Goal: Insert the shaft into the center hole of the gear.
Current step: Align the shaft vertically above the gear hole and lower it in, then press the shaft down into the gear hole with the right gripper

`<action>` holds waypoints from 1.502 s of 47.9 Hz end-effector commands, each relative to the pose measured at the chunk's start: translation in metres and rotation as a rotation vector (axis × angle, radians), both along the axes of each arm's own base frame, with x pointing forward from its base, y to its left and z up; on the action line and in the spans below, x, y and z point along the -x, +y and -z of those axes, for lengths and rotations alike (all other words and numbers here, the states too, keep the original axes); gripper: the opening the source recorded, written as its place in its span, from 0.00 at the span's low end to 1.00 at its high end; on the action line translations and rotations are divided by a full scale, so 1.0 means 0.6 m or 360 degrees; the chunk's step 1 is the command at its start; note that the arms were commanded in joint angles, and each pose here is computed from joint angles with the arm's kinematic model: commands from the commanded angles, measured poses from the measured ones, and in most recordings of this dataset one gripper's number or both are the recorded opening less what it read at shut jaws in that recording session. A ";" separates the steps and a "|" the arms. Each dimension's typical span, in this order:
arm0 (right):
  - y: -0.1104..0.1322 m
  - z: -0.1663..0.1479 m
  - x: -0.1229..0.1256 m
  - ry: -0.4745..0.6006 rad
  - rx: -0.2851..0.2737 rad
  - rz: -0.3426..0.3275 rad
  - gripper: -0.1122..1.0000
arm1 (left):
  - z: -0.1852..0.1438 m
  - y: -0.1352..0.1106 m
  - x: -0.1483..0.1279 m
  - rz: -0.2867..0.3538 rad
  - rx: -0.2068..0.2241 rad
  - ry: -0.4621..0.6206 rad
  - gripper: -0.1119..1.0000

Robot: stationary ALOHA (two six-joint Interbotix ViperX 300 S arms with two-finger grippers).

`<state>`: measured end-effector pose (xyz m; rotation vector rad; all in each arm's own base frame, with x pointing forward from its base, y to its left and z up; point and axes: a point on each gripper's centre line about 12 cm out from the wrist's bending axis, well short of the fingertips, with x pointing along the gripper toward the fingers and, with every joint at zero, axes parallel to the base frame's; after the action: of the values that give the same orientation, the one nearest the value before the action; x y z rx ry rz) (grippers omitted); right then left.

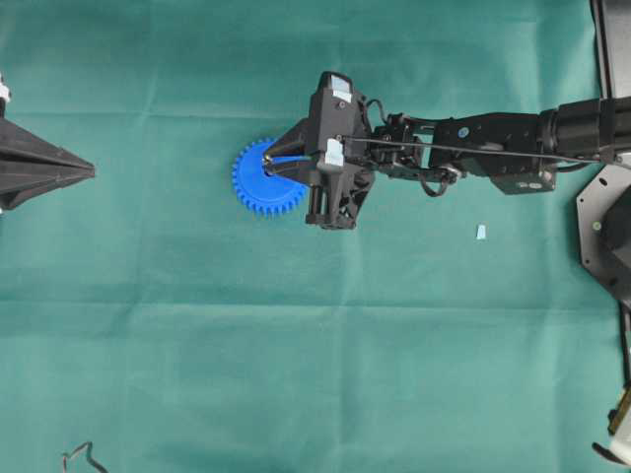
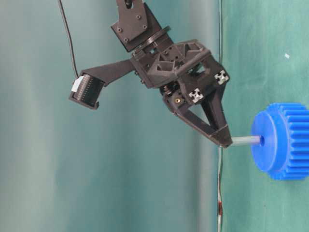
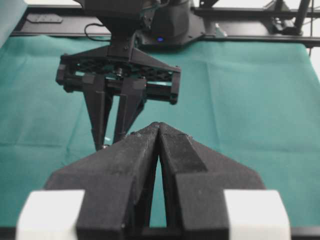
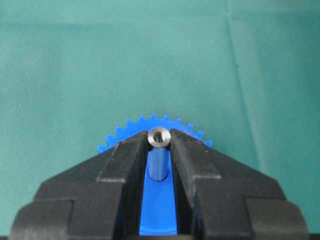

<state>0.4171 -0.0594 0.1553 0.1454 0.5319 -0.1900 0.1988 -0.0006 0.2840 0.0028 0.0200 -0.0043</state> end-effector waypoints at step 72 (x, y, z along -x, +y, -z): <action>-0.011 0.018 -0.008 -0.0028 -0.0008 0.0040 0.25 | -0.017 0.000 -0.004 0.0001 -0.0005 -0.0042 0.10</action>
<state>0.4187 -0.0623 0.1350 0.1546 0.5478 -0.2042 0.1988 -0.0006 0.2840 0.0028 0.0200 -0.0043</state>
